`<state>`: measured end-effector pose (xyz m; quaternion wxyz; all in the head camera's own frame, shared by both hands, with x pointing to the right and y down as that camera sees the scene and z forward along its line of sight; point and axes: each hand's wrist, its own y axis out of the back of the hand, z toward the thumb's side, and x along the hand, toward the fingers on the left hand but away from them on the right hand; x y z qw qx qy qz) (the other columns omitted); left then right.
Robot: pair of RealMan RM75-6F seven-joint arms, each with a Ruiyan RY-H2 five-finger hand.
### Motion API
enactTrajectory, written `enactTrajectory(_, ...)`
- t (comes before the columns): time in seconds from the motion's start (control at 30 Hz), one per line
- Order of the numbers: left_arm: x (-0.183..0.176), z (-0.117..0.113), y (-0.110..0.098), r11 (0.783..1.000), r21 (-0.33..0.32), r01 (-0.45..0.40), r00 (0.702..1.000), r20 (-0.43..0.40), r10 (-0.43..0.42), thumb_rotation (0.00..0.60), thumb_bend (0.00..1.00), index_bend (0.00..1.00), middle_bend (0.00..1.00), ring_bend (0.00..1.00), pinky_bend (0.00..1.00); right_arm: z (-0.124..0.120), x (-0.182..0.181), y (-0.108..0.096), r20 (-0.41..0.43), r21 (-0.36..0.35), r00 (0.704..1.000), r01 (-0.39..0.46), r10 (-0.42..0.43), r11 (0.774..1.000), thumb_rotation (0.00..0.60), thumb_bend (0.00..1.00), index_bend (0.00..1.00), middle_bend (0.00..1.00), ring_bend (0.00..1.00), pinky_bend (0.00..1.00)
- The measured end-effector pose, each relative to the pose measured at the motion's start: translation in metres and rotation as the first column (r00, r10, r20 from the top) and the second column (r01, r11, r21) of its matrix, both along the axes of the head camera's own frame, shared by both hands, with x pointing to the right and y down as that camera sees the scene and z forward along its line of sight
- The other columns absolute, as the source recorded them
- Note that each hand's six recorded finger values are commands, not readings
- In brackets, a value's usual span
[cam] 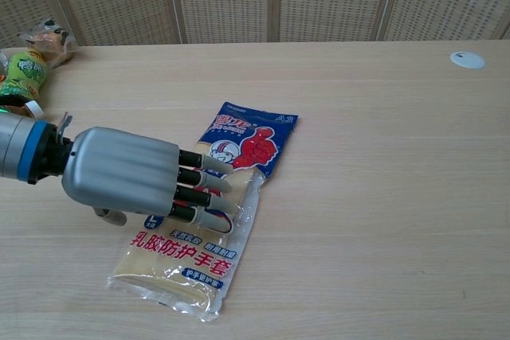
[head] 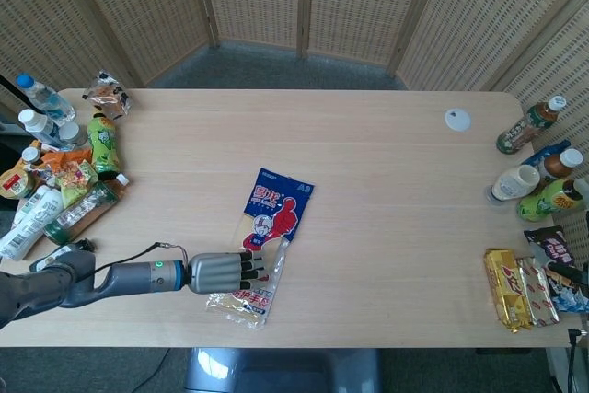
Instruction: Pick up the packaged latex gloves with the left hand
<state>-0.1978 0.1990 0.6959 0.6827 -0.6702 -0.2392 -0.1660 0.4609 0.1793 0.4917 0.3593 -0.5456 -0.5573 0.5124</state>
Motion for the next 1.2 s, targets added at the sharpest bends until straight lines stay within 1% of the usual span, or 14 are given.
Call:
enactTrajectory(0.1,0.003,0.002,0.003,1.000,0.007,-0.020,1.000,0.001,0.020,0.600,0.00,0.00,0.00,0.00,0.00,-0.001,0.001,0.000,0.004,0.002,1.000,-0.004,0.004,1.000,0.600,0.15,0.09,0.04,0.00,0.13)
enactTrajectory(0.33,0.008,0.010,0.006,0.999,0.030,-0.027,1.000,-0.009,0.027,0.600,0.00,0.00,0.00,0.00,0.00,-0.002,0.001,0.000,0.010,0.003,1.000,-0.001,0.001,1.000,0.600,0.15,0.09,0.04,0.00,0.13)
enactTrajectory(0.5,0.012,0.016,0.013,0.999,0.023,-0.047,0.999,0.001,0.047,0.600,0.00,0.00,0.00,0.00,0.00,-0.002,0.001,0.000,0.014,0.003,1.000,-0.004,0.003,1.000,0.600,0.15,0.10,0.04,0.00,0.13)
enactTrajectory(0.8,0.016,0.021,0.017,0.998,0.024,-0.061,0.998,0.019,0.060,0.600,0.00,0.00,0.00,0.00,0.00,-0.002,0.001,0.000,0.017,0.002,1.000,-0.003,0.003,1.000,0.600,0.15,0.09,0.04,0.00,0.13)
enactTrajectory(0.9,0.021,0.020,0.020,0.998,0.016,-0.067,0.998,0.013,0.067,0.600,0.00,0.00,0.00,0.00,0.00,-0.002,0.001,0.000,0.020,0.003,1.000,-0.005,0.005,1.000,0.600,0.15,0.09,0.04,0.00,0.13)
enactTrajectory(0.93,0.022,0.020,0.020,0.997,0.015,-0.070,0.997,0.009,0.070,0.600,0.00,0.00,0.00,0.00,0.01,-0.002,0.001,0.000,0.022,0.002,1.000,-0.005,0.005,1.000,0.600,0.15,0.09,0.04,0.00,0.13)
enactTrajectory(0.97,0.024,0.019,0.020,0.997,0.013,-0.073,0.997,0.007,0.073,0.600,0.00,0.00,0.00,0.00,0.04,-0.002,0.001,0.000,0.023,0.002,1.000,-0.005,0.005,1.000,0.600,0.15,0.09,0.04,0.00,0.13)
enactTrajectory(1.0,0.026,0.019,0.021,0.997,0.010,-0.074,0.997,0.003,0.074,0.600,0.00,0.02,0.00,0.00,0.07,-0.002,0.001,0.000,0.025,0.001,1.000,-0.006,0.006,1.000,0.600,0.15,0.09,0.04,0.00,0.13)
enactTrajectory(1.03,0.027,0.018,0.021,0.997,0.009,-0.077,0.997,0.000,0.077,0.600,0.00,0.08,0.02,0.04,0.14,-0.002,0.001,0.000,0.026,0.001,1.000,-0.006,0.006,1.000,0.600,0.15,0.09,0.04,0.00,0.13)
enactTrajectory(1.07,0.028,0.018,0.022,0.997,0.008,-0.081,0.997,-0.003,0.081,0.600,0.00,0.16,0.06,0.09,0.20,-0.002,0.001,0.000,0.027,0.002,1.000,-0.006,0.006,1.000,0.600,0.15,0.09,0.04,0.00,0.13)
enactTrajectory(1.1,0.029,0.018,0.024,0.996,0.008,-0.089,0.996,-0.006,0.089,0.600,0.00,0.21,0.10,0.13,0.24,-0.002,0.001,0.000,0.029,0.002,1.000,-0.007,0.006,1.000,0.600,0.15,0.09,0.04,0.00,0.13)
enactTrajectory(1.17,0.031,0.017,0.027,0.994,0.009,-0.106,0.994,-0.012,0.106,0.600,0.00,0.36,0.26,0.28,0.35,-0.003,0.001,0.000,0.031,0.003,1.000,-0.007,0.007,1.000,0.600,0.15,0.09,0.04,0.00,0.13)
enactTrajectory(1.2,0.033,0.017,0.029,0.993,0.010,-0.118,0.993,-0.016,0.118,0.600,0.00,0.41,0.31,0.32,0.37,-0.003,0.000,0.000,0.032,0.002,0.999,-0.007,0.007,1.000,0.600,0.15,0.09,0.04,0.00,0.13)
